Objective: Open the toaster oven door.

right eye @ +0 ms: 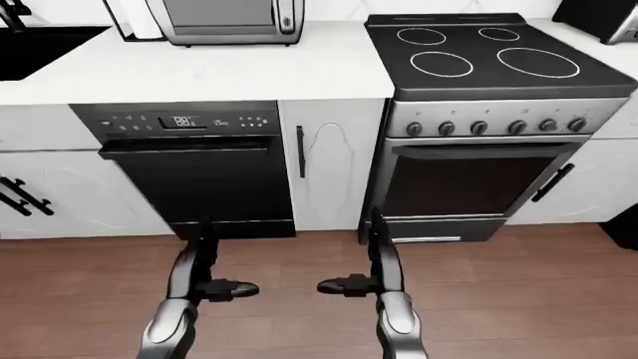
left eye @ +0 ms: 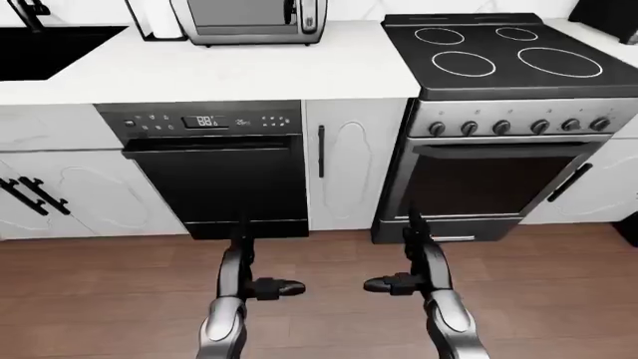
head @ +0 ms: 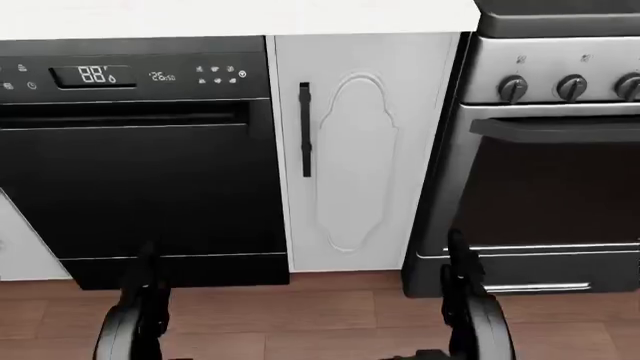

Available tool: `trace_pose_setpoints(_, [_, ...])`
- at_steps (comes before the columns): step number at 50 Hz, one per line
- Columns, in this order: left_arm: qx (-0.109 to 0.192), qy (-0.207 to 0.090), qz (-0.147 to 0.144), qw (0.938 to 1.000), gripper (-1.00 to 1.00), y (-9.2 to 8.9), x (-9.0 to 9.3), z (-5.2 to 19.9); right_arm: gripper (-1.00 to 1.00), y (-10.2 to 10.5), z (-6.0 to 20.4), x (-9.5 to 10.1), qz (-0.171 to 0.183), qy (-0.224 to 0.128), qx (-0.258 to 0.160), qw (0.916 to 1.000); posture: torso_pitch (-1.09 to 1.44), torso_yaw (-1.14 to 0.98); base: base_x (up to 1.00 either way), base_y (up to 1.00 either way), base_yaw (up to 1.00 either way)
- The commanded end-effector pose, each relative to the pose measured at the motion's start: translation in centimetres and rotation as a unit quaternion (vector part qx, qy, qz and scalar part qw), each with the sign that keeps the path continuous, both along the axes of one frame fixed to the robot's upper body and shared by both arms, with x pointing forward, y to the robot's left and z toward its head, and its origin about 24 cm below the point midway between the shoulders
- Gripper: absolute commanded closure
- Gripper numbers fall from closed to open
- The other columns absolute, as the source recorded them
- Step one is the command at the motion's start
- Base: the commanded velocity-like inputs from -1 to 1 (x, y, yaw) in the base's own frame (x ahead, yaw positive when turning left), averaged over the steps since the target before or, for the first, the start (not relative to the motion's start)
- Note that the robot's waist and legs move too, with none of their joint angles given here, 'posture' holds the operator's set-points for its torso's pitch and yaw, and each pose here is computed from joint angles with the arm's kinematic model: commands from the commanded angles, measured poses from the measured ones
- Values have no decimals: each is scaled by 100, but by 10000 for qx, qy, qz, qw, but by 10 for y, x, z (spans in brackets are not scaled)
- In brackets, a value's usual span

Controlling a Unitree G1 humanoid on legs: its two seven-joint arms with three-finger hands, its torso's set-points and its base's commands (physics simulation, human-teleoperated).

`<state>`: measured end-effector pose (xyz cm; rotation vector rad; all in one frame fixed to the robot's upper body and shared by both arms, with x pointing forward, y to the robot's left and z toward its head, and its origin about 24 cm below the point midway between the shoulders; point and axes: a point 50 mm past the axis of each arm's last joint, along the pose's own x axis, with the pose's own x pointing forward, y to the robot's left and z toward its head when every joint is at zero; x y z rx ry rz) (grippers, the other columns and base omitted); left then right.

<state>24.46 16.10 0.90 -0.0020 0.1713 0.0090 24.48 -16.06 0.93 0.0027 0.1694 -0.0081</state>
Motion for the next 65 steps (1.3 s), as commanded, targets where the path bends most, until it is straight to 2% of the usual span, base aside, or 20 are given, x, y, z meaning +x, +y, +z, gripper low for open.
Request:
trace_pose_setpoints(1, [23,-891,-92,9960,-100,-4,9,36,-100,1,33,10,71,-859,-14,9963,0,0,0,0,0])
trace_pose_setpoints(7, [4,-903,-130,9958,-100,-7,11,33,-100,3,29,6,103,-836,52,9964,0,0,0,0,0])
trace_pose_setpoints(12, [41,-963,-202,9951,-100,-13,13,44,-100,2,42,6,120,-926,33,9956,0,0,0,0,0])
trace_pose_setpoints(26, [323,-1552,-358,9867,-100,-15,15,136,-100,7,107,20,126,-1442,-25,9895,0,0,0,0,0])
trace_pose_setpoints(34, [431,-1768,-470,9822,-100,-18,21,176,-100,9,148,28,70,-1717,-101,9851,0,0,0,0,0])
trace_pose_setpoints(38, [506,-2006,-521,9770,-100,-20,24,212,-100,11,170,30,153,-1901,3,9816,0,0,0,0,0])
trace_pose_setpoints(40, [510,-2056,-516,9759,-100,-19,24,220,-100,11,175,30,145,-1921,19,9813,0,0,0,0,0])
trace_pose_setpoints(49, [492,-2162,-454,9740,-100,-17,22,232,-100,9,186,27,175,-2015,148,9792,0,0,1,0,0])
trace_pose_setpoints(65, [400,-2107,-382,9760,-100,-13,21,218,-100,12,185,24,304,-2050,221,9780,0,0,19,0,0])
